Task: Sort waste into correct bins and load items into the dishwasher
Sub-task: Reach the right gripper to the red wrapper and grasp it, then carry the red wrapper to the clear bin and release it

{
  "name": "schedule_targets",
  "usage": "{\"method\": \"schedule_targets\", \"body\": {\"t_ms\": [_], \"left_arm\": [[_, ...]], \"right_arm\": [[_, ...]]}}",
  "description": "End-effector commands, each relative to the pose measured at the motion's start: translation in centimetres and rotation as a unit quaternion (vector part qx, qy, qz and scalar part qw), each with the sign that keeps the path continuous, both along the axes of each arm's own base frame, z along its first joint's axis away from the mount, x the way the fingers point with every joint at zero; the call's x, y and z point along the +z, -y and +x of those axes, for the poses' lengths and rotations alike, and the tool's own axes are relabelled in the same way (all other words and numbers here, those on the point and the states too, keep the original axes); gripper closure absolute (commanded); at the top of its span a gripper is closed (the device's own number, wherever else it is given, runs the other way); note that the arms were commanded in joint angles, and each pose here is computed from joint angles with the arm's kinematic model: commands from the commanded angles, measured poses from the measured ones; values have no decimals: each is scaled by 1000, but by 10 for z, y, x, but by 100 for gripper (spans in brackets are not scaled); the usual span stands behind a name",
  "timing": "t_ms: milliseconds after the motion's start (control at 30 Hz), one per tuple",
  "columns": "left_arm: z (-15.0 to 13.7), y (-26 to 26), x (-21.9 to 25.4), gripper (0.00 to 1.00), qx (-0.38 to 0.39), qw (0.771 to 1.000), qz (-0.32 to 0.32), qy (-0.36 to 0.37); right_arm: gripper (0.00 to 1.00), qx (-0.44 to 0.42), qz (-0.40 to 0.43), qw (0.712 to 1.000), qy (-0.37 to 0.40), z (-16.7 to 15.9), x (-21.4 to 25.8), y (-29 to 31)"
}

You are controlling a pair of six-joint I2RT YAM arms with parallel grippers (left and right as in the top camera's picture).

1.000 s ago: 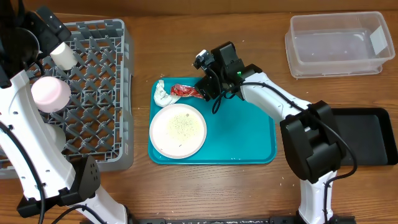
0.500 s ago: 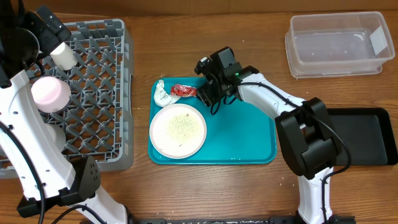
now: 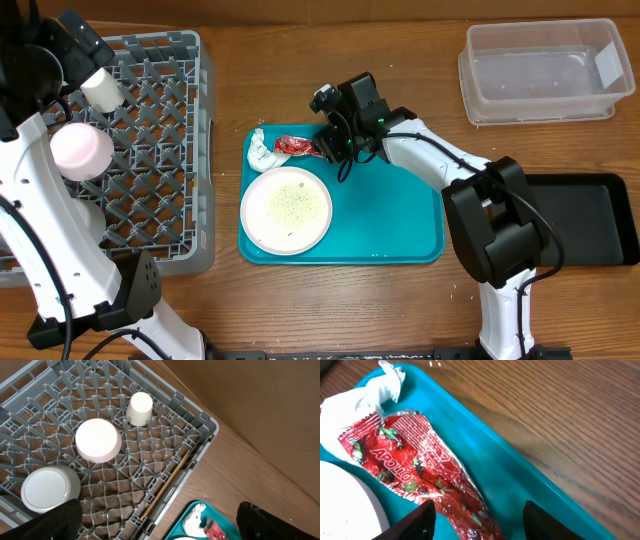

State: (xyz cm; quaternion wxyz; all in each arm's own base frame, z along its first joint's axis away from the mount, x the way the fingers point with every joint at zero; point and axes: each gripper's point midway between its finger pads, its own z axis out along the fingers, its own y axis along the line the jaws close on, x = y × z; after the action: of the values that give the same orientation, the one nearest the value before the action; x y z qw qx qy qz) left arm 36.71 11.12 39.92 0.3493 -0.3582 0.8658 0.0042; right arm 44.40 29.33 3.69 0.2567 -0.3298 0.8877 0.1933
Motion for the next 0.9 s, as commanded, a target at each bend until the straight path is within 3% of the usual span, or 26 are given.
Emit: {"method": "schedule_targets", "body": {"t_ms": [0, 100, 533, 600, 633, 733, 867], "left_arm": [[-1, 0, 2, 0, 0, 1000, 2, 3], [-1, 0, 2, 0, 0, 1000, 2, 3], [-1, 0, 2, 0, 0, 1000, 2, 3], [-1, 0, 2, 0, 0, 1000, 2, 3], [-1, 0, 2, 0, 0, 1000, 2, 3], [-1, 0, 2, 0, 0, 1000, 2, 3], [-1, 0, 2, 0, 0, 1000, 2, 3]], "right_arm": [[47, -4, 2, 1000, -13, -5, -9, -1], [56, -6, 2, 1000, -15, -6, -9, -1], [54, -7, -10, 999, -38, -15, -16, 4], [64, -7, -8, 999, -35, -14, -15, 3], [76, -7, -8, 999, -35, -14, -15, 3], [96, -15, -7, 999, -38, -13, -15, 4], [96, -55, -1, 998, -43, -5, -8, 10]]}}
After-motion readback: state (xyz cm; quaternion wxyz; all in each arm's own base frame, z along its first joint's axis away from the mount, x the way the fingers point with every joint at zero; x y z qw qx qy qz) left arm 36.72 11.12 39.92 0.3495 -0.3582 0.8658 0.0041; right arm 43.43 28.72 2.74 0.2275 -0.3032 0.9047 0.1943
